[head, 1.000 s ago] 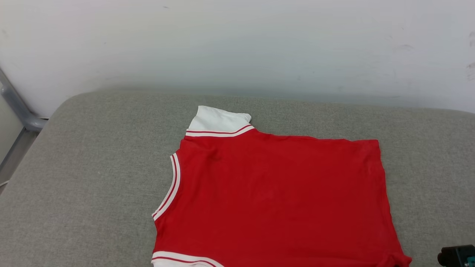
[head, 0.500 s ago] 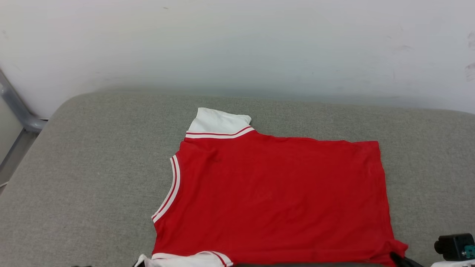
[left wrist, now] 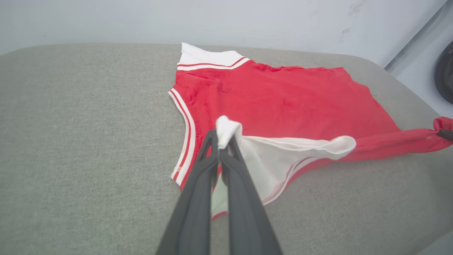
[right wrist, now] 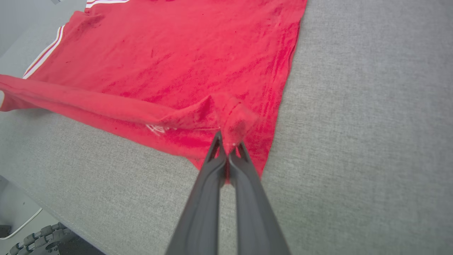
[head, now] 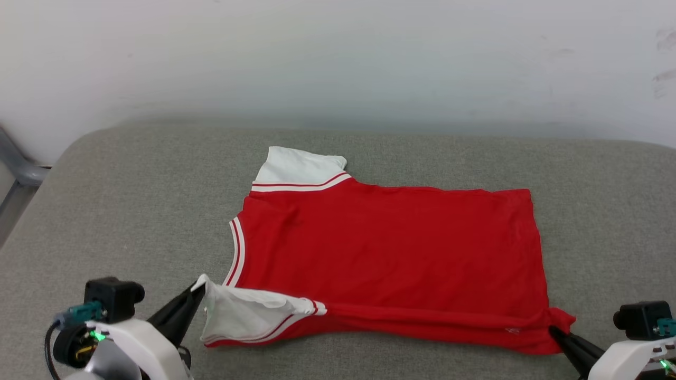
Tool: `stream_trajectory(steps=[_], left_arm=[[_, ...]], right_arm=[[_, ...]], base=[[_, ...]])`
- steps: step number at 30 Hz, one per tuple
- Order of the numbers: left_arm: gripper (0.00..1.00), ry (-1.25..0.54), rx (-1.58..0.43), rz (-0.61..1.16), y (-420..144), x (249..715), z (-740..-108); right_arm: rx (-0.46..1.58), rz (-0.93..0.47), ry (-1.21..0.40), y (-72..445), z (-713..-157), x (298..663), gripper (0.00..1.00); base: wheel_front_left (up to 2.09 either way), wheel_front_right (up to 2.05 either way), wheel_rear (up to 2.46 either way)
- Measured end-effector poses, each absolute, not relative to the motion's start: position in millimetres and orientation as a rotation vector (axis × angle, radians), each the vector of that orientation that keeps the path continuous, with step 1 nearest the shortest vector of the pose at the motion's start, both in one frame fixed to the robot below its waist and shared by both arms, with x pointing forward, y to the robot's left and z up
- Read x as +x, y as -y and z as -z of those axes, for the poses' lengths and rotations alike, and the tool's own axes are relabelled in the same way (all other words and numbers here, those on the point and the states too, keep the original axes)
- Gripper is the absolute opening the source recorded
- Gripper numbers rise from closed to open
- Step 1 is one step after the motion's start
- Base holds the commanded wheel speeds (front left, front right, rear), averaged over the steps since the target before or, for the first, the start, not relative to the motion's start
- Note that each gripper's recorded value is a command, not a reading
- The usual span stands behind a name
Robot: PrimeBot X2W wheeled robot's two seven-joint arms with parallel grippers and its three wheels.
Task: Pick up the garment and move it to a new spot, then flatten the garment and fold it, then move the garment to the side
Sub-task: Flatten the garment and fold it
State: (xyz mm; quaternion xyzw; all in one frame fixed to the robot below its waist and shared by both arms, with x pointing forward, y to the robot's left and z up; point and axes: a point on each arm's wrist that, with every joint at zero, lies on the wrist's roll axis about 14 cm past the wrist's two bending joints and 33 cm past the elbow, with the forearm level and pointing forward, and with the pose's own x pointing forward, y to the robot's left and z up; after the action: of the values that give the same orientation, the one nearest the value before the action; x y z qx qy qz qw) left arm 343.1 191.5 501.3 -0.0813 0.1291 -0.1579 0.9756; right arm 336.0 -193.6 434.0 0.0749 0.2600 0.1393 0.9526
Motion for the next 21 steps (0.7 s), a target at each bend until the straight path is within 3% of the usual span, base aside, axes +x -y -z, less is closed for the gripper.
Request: stream_trajectory(steps=[9,21], left_arm=[[0.0,-0.279,-0.108,0.372,-187,396,-505],[0.0,-0.436,-0.077,0.377,-185,450,-443]], right_arm=[[0.156,-0.277,-0.534,195,-431,365,0.0],[0.112,-0.267,-0.622,198,-402,409,0.0]], base=[[0.0,0.0,0.0],[0.0,0.0,0.0]])
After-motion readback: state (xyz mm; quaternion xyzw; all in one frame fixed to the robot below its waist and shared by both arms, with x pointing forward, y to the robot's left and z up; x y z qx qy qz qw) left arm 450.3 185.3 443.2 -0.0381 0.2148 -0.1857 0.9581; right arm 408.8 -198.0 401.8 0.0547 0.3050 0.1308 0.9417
